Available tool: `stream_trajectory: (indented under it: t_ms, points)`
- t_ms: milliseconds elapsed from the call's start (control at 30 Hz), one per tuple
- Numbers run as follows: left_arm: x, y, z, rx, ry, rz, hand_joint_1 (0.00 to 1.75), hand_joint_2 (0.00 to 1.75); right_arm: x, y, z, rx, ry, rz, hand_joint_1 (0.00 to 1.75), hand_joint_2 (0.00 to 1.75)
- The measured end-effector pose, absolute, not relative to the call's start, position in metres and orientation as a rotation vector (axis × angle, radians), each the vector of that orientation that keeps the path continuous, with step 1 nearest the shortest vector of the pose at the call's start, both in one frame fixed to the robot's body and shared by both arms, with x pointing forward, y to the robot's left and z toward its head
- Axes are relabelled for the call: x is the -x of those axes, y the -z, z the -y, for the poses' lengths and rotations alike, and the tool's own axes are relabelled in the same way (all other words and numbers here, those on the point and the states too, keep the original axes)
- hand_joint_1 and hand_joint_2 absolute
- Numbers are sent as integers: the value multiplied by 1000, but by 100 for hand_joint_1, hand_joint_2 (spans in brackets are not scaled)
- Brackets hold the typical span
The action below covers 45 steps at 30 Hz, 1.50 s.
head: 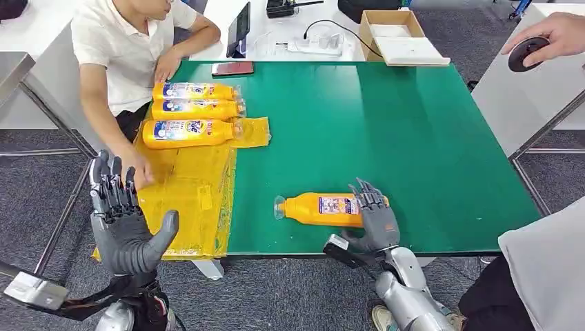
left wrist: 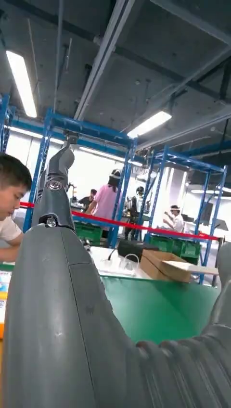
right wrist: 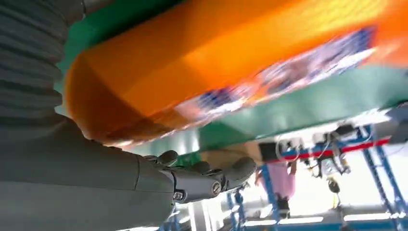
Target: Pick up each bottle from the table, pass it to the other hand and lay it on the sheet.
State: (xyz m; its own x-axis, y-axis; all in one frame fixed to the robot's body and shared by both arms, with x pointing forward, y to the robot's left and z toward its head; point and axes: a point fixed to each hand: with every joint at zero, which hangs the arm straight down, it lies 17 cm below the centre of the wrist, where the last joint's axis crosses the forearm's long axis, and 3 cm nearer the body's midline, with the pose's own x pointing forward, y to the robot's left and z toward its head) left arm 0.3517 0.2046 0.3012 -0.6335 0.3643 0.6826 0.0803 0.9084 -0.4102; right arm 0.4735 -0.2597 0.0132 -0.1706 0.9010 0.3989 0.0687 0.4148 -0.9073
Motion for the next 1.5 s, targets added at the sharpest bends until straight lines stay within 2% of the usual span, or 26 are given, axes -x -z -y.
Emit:
stream_trajectory:
  t_ms: [267,467,733,767,800,833,1133,1333,1500]
  points:
    - [-354,-303,-202,336,-430,2227,0,175,-485,5,253,845,-1007,1442,0,175]
    - [-356,-301,-199,347,-413,2209,0,175,-497,26,271,855,-1036,1212,0,175]
    - [-359,-297,-192,373,-381,2175,0,175,-501,34,279,865,-1077,1100,3,175]
    - [-360,-296,-190,376,-370,2167,0,175,-501,36,278,854,-1084,1090,101,175]
    - [-361,-294,-188,378,-361,2157,0,175,-501,37,277,841,-1094,1081,154,175]
    - [-361,-292,-187,383,-355,2150,0,175,-500,39,275,827,-1102,1081,175,175]
    - [-366,-282,-183,396,-346,2116,0,175,-500,35,259,718,-1097,1187,175,175]
    - [-368,-279,-185,402,-370,2102,0,175,-499,18,231,405,-897,1365,175,175]
    - [-374,-272,-184,391,-370,2073,0,175,-499,12,224,341,-841,1389,175,175]
